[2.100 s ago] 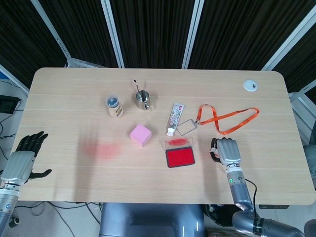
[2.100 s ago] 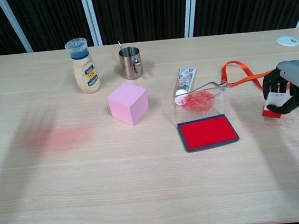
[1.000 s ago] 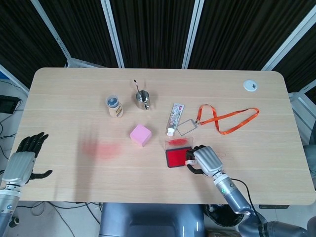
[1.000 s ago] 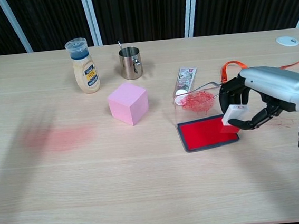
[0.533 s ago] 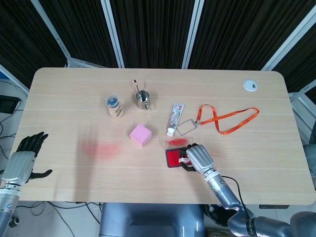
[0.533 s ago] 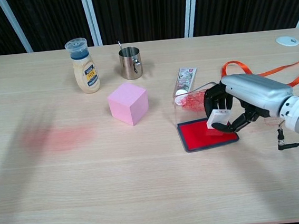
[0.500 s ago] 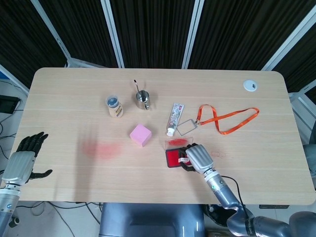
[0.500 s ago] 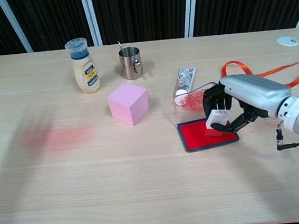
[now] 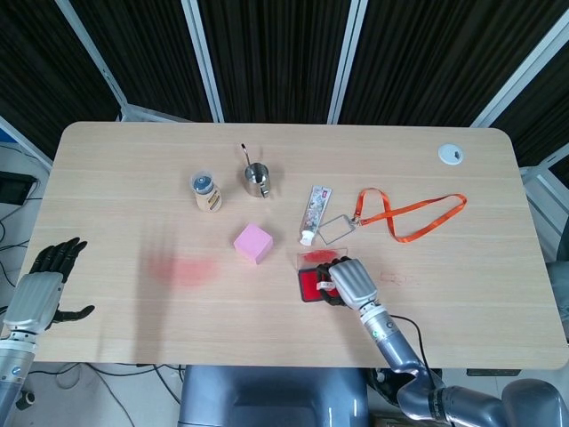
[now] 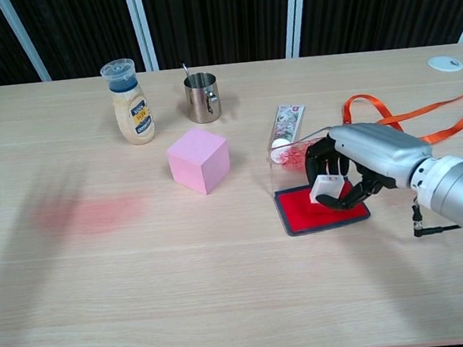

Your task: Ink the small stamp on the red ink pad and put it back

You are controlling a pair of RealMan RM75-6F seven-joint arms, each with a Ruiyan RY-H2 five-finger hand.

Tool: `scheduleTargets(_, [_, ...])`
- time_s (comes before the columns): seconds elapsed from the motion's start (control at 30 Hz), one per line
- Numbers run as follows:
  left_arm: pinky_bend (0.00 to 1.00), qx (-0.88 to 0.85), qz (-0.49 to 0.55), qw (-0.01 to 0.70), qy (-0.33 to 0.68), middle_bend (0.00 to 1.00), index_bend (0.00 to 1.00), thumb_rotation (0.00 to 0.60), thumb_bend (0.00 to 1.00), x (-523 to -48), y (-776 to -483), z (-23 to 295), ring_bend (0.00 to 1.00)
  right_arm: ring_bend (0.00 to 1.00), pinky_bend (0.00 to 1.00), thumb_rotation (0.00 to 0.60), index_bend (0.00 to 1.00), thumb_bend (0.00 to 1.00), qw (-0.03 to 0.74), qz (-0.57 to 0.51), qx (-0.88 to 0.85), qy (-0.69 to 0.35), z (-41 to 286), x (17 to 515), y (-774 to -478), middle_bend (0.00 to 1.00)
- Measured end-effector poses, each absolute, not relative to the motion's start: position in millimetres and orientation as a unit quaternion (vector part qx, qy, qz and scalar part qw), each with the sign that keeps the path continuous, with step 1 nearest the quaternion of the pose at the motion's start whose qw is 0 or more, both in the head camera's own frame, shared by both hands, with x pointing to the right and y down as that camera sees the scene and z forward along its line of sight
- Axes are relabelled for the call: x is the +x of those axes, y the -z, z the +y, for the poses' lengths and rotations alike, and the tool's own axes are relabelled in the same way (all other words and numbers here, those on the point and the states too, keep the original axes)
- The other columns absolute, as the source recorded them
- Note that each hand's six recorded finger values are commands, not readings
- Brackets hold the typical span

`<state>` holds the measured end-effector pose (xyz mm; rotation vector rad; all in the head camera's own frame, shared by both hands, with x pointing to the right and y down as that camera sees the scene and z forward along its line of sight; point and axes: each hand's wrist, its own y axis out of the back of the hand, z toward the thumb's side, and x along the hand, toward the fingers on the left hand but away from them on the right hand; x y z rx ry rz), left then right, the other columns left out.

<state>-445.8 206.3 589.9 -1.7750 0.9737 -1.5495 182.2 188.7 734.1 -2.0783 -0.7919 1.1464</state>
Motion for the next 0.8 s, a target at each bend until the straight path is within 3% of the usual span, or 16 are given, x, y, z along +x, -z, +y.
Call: scheduleTargets(0.8, [0.00, -0.667, 0.366, 0.290, 0.580, 0.00, 0.00, 0.600, 0.02, -445.7, -589.8, 205.7, 0.00, 0.50, 0.45, 0.600, 0.88, 0.75, 0.300, -0.305, -0.783, -0.452, 197.7, 182.3, -753.3, 0.71])
